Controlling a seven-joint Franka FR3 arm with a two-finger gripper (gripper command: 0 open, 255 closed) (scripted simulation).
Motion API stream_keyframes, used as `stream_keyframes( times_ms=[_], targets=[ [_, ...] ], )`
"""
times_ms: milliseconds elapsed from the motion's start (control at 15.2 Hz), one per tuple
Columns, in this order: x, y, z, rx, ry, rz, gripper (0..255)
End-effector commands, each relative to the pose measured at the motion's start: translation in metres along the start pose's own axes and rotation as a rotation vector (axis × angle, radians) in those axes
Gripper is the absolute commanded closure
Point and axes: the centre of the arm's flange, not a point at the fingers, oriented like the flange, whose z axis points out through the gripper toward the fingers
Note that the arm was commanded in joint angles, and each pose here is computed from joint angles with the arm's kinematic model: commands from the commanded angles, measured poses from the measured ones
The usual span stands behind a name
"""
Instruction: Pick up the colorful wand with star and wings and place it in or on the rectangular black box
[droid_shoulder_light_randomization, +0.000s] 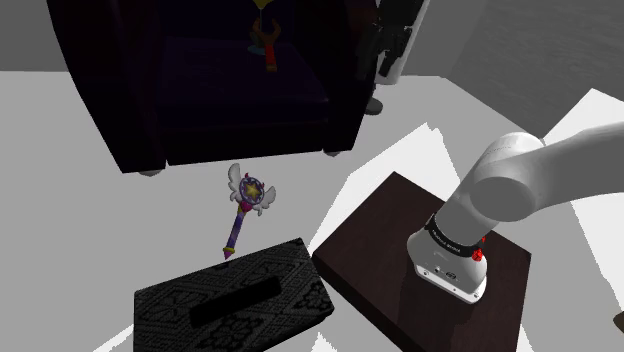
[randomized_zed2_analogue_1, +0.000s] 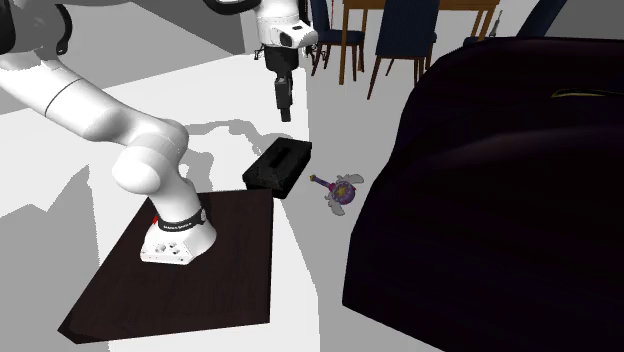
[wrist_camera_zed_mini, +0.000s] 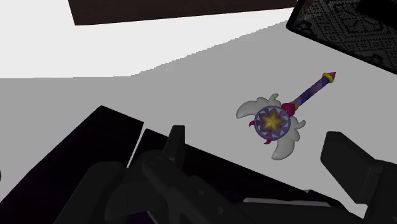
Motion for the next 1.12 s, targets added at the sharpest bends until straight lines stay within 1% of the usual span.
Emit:
stream_keyframes(
  times_ms=[0,528,1056],
  targets=[
    [0.0,0.0,0.0,0.0,0.0,0.0,0],
    [-0.012,-0.048,0.093,0.02,0.051,0.168,0],
    [-0.011,-0.098,0.186,0.04,0.101,0.335,0]
  ],
)
